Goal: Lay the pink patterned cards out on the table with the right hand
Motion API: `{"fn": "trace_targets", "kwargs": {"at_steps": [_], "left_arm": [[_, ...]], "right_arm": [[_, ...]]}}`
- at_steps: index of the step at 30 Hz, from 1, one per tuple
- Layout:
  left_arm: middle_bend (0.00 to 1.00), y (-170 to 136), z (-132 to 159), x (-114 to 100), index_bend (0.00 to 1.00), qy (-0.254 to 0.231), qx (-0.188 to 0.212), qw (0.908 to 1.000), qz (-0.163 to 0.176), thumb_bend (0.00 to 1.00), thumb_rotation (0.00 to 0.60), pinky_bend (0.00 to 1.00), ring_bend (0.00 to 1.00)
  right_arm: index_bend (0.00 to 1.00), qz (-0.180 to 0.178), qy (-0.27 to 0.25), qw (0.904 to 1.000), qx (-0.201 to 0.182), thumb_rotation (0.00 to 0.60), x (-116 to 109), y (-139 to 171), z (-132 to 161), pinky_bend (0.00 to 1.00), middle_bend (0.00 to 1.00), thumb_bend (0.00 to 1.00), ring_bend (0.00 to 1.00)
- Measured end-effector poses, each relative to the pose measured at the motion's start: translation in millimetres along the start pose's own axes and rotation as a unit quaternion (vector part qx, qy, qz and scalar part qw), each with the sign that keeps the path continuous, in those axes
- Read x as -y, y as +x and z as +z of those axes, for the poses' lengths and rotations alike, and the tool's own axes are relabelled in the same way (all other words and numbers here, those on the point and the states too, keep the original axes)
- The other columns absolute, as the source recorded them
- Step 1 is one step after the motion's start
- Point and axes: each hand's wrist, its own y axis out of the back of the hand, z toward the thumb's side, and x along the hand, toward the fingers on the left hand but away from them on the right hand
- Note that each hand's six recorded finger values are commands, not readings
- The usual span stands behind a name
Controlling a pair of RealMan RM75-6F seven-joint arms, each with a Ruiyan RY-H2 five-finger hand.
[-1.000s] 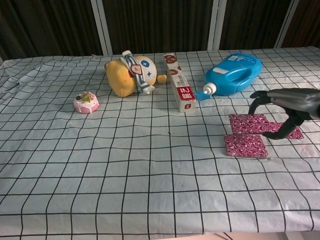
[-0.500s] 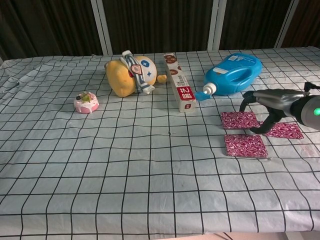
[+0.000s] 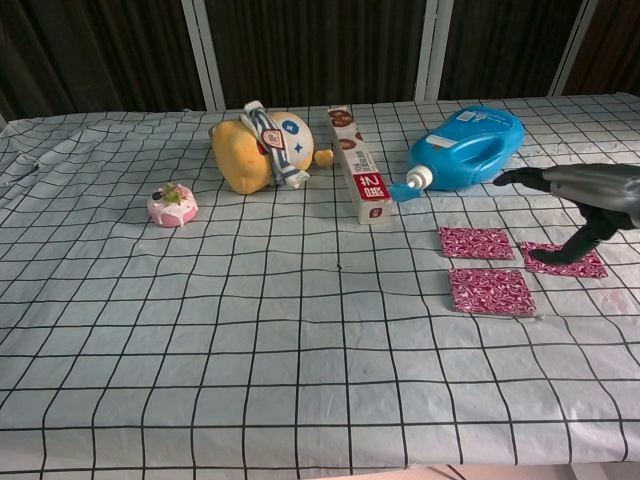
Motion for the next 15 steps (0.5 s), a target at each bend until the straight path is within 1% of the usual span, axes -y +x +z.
{"fn": "trace_targets", "kwargs": {"at_steps": [2,5,8,12,15], "left_arm": [[0.04,-0.1,0.0,-0.4,0.0,0.0,0.002,1.0,-0.001,0.45,0.6,0.0,0.0],[0.04,-1.2,0.6,-1.2,0.0,0.0,0.005,1.0,0.0,0.45,0.6,0.0,0.0],[0.04,-3.5,2.0,-2.6,0.0,-0.003,0.011,0.9999,0.003,0.45,0.6,0.0,0.0],[0.04,-6.3,2.1,-3.2,0.0,-0.005,0.012,0.9999,0.005,0.45,0.6,0.0,0.0],[0.04,-6.3,2.2,-3.4,0.0,-0.005,0.012,0.9999,0.006,0.45,0.6,0.0,0.0]], "right_arm": [[0.0,-0.011,0.007,0.9999,-0.008,0.6,-1.9,19.9,-4.2,0.02,0.0,0.31,0.0],[0.0,-0.042,0.027,0.9987,-0.012,0.6,-4.2,57.8,-17.5,0.01,0.0,0.31,0.0],[0.0,-0.079,0.036,0.9962,0.005,0.6,-3.0,102.2,-39.0,0.01,0.0,0.31,0.0],[0.0,-0.143,0.023,0.9886,0.042,0.6,1.2,164.7,-70.5,0.0,0.0,0.31,0.0],[0.0,-0.16,0.018,0.9857,0.05,0.6,10.5,197.9,-85.5,0.0,0.0,0.31,0.0]]}}
